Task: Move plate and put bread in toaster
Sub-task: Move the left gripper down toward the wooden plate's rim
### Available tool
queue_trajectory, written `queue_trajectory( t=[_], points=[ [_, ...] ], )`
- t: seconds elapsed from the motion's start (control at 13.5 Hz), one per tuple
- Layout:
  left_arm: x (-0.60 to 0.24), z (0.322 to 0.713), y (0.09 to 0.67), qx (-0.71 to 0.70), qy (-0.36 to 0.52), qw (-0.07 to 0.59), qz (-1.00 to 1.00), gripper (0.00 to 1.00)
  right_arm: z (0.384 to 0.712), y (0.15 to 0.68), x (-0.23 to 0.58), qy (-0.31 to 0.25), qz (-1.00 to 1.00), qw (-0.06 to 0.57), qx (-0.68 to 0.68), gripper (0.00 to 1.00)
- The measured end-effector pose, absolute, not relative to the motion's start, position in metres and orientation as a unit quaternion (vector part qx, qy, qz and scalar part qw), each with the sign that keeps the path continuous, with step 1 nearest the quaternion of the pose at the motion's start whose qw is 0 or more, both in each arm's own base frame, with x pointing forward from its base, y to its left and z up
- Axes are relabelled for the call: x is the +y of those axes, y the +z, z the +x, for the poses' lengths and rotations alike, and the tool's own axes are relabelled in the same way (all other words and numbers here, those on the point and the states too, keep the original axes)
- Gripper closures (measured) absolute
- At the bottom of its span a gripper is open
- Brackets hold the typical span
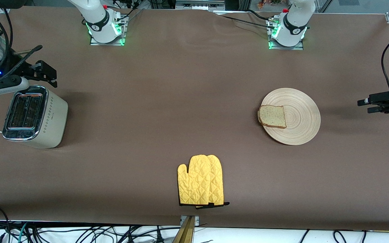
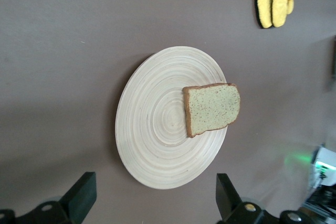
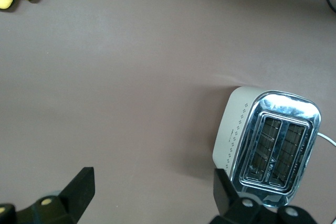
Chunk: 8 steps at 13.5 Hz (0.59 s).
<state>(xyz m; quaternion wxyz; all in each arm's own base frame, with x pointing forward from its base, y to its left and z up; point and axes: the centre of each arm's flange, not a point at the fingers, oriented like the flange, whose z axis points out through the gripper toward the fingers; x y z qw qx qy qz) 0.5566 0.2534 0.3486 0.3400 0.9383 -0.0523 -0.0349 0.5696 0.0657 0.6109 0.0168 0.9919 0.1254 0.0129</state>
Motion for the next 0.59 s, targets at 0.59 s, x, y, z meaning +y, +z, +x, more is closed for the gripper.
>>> queue_trajectory(
  t=[0.59],
  points=[
    [0.312, 0.547, 0.213, -0.047, -0.003, 0.437, 0.898, 0.00, 0.569, 0.611, 0.066, 0.012, 0.992, 0.017, 0.126, 0.00]
  ],
)
